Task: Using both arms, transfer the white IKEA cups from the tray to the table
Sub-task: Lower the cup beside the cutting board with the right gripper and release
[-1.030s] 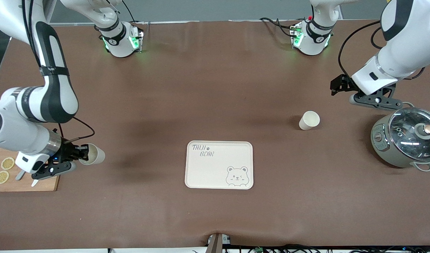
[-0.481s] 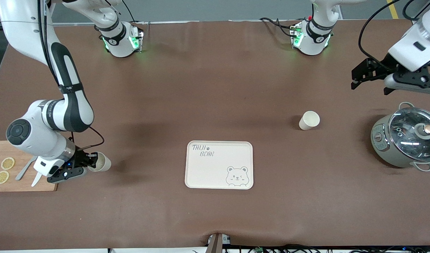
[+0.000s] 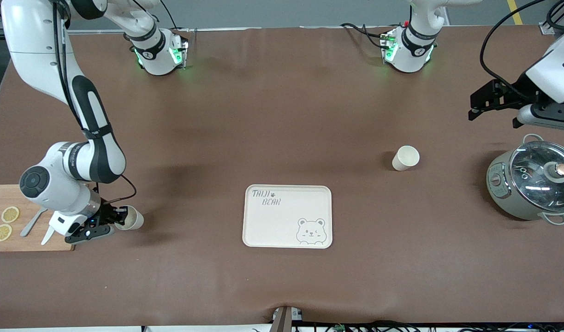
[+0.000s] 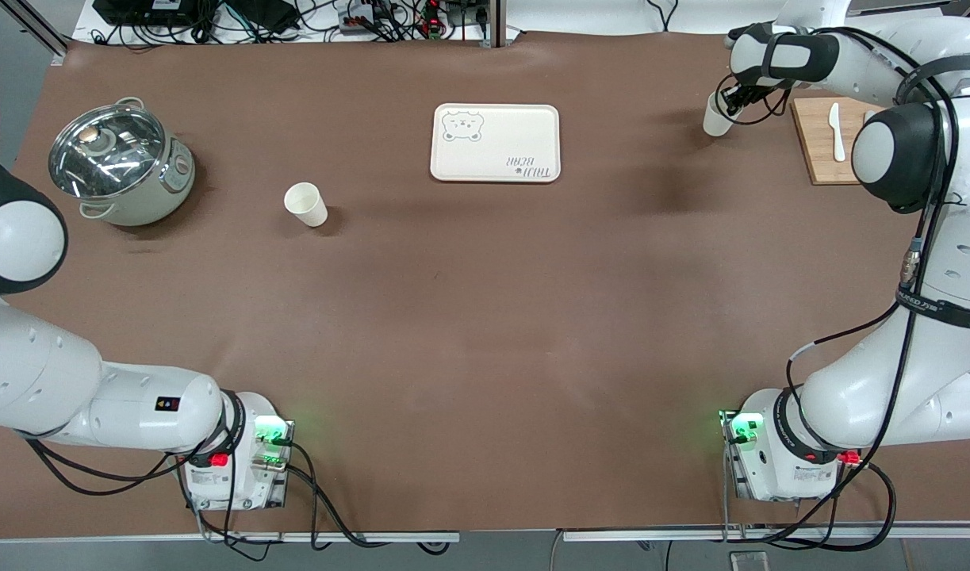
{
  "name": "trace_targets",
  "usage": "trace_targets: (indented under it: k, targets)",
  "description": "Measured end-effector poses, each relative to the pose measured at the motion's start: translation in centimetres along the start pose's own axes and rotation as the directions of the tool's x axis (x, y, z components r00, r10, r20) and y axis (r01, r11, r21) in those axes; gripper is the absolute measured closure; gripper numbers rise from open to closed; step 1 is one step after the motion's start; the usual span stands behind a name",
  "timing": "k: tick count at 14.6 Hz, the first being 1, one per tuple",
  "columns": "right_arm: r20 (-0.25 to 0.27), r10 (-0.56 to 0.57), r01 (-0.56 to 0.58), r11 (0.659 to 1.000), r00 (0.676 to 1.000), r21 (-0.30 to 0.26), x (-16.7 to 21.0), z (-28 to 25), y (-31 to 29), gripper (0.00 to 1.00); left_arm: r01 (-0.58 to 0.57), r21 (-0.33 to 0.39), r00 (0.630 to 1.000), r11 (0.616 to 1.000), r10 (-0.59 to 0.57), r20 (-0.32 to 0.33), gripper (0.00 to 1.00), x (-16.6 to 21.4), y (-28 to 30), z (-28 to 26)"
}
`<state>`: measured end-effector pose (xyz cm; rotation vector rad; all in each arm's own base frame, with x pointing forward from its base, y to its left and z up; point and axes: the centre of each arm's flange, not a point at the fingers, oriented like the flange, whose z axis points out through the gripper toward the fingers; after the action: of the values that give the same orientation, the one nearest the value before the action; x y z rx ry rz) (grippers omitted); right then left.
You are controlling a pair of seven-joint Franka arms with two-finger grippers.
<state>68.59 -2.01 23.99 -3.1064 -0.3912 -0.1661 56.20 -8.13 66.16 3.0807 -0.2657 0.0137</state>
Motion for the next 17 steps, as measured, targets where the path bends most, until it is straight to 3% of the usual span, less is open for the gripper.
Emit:
trace_targets:
  k: [15, 17]
  targets:
    - [-0.015, -0.001, 0.001, 1.000, 1.000, -0.012, -0.1, 2.1, 0.0, 0.96, 0.020, 0.027, 1.000, 0.999, -0.021, 0.015, 0.00, -0.2, -4.4, 0.1]
    - [-0.016, -0.002, 0.002, 1.000, 1.000, -0.011, -0.1, 2.1, 0.0, 0.84, 0.020, 0.027, 0.999, 0.999, -0.020, 0.025, 0.00, -0.1, -4.4, 0.4]
